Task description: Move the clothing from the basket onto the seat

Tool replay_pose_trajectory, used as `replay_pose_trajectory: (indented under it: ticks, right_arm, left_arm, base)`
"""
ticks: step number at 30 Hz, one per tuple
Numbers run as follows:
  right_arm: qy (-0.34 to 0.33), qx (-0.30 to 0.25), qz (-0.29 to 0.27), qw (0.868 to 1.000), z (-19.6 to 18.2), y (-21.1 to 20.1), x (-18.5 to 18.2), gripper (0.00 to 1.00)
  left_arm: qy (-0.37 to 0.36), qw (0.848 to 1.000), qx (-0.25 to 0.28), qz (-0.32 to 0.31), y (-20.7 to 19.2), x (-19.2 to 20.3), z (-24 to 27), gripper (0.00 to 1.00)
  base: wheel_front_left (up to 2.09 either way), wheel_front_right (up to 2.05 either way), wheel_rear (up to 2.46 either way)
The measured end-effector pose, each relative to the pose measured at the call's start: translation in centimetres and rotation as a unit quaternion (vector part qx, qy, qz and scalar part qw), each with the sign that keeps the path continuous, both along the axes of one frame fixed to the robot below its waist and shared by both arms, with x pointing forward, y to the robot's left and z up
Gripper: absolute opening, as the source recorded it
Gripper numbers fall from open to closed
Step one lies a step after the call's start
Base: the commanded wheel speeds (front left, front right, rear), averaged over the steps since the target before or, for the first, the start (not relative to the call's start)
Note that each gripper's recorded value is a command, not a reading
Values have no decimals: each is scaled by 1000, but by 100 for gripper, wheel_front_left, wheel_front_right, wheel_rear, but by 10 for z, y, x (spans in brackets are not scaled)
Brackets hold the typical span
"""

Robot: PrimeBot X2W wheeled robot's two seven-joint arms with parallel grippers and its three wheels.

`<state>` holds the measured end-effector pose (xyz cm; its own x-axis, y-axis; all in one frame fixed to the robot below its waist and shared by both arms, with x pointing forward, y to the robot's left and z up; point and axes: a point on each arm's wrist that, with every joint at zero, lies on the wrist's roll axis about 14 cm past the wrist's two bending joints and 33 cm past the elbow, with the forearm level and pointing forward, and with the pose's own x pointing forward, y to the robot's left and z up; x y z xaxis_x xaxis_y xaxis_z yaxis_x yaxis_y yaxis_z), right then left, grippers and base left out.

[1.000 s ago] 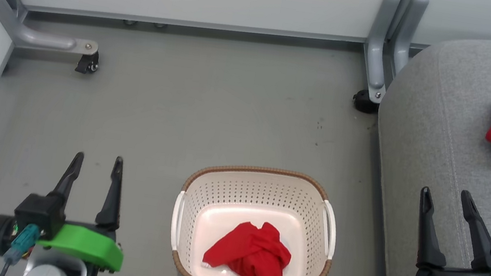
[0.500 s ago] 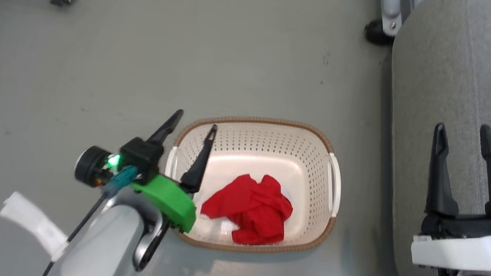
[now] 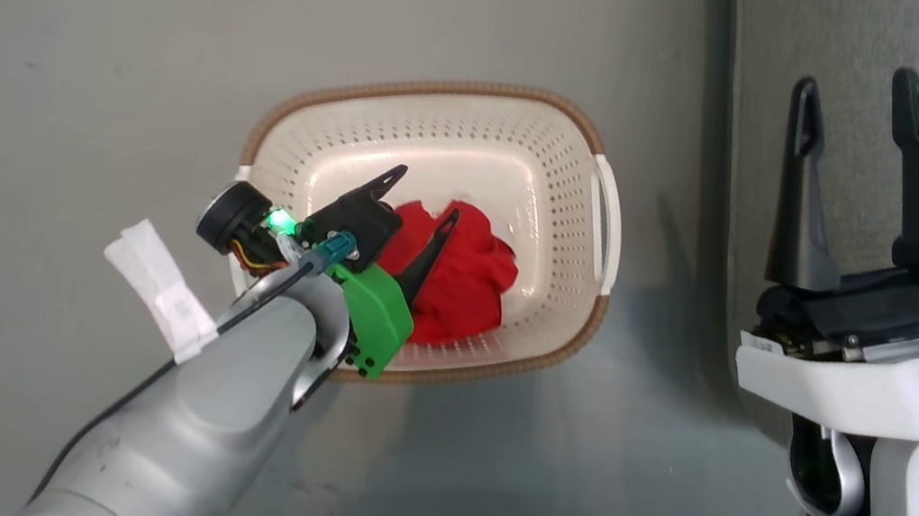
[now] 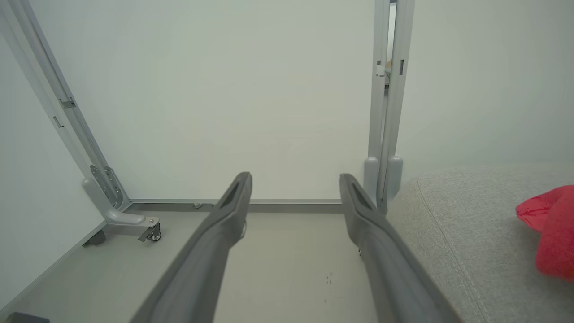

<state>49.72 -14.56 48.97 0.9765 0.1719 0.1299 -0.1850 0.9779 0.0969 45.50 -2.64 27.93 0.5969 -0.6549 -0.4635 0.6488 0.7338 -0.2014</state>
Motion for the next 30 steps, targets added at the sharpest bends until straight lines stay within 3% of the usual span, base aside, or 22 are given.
replay_pose_trajectory:
  ticks: [14, 24, 30]
  right_arm:
    - [102, 13, -16, 995, -110, -17, 13, 100]
    - [149, 9, -39, 988, -146, -36, 5, 100]
    - [159, 3, -46, 986, -153, -44, 2, 100]
  left_arm:
    - [165, 980, 78, -74, -15, -36, -146, 100]
    - [221, 960, 138, -102, -8, -49, -207, 100]
    - [235, 954, 145, -115, -14, -53, -225, 100]
  base:
    - [0, 0, 0]
    - [0, 0, 0]
    - [0, 0, 0]
